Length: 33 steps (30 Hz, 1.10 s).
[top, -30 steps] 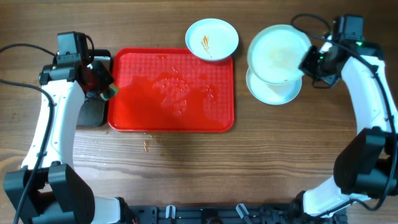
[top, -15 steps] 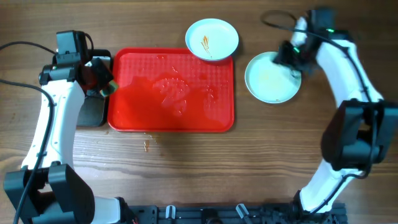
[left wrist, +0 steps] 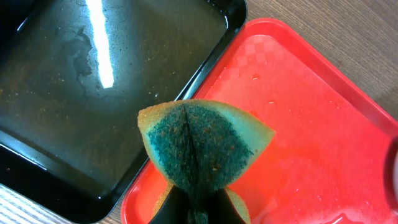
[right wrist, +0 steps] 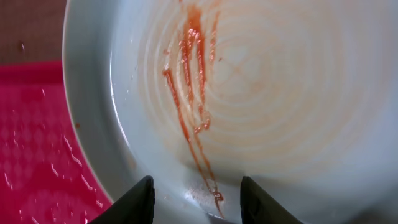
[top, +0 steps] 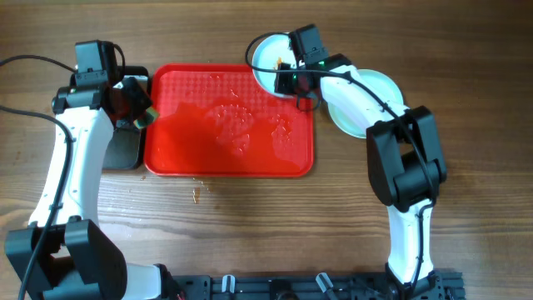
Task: Clean dirty plates on tray and stack at the side
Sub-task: 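Grasp the last sauce-smeared plate rim with right gripper, pull onto tray, then move the sponge in the left gripper toward the last plate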
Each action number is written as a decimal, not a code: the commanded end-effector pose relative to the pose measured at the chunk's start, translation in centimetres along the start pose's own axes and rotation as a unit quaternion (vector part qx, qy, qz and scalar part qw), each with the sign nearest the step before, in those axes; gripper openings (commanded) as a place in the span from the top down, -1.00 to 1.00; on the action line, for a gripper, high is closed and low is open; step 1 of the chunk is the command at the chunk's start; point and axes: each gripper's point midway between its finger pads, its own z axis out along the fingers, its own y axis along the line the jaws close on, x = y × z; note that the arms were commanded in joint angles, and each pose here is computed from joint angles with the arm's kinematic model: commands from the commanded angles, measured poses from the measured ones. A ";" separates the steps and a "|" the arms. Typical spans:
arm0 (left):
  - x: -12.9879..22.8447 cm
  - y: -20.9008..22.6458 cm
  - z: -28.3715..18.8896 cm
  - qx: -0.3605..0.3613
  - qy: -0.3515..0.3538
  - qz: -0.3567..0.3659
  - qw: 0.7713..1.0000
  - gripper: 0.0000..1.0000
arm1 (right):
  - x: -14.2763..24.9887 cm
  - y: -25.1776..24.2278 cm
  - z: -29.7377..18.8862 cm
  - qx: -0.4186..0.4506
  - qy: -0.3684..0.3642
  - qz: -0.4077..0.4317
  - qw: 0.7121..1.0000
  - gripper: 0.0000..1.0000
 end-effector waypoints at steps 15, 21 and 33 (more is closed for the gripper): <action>0.1 -0.1 0.2 0.002 0.002 -0.005 1.000 0.92 | 4.7 9.3 -6.8 -0.038 0.078 -0.104 0.991 -0.14; 1.4 -3.8 0.9 0.049 0.016 0.082 0.995 0.92 | 5.7 -2.0 -4.9 0.052 0.141 0.022 0.988 -0.29; 5.4 -10.3 5.4 0.080 0.039 0.158 0.983 0.92 | 9.8 2.8 -0.8 -0.021 0.137 -0.023 0.990 0.88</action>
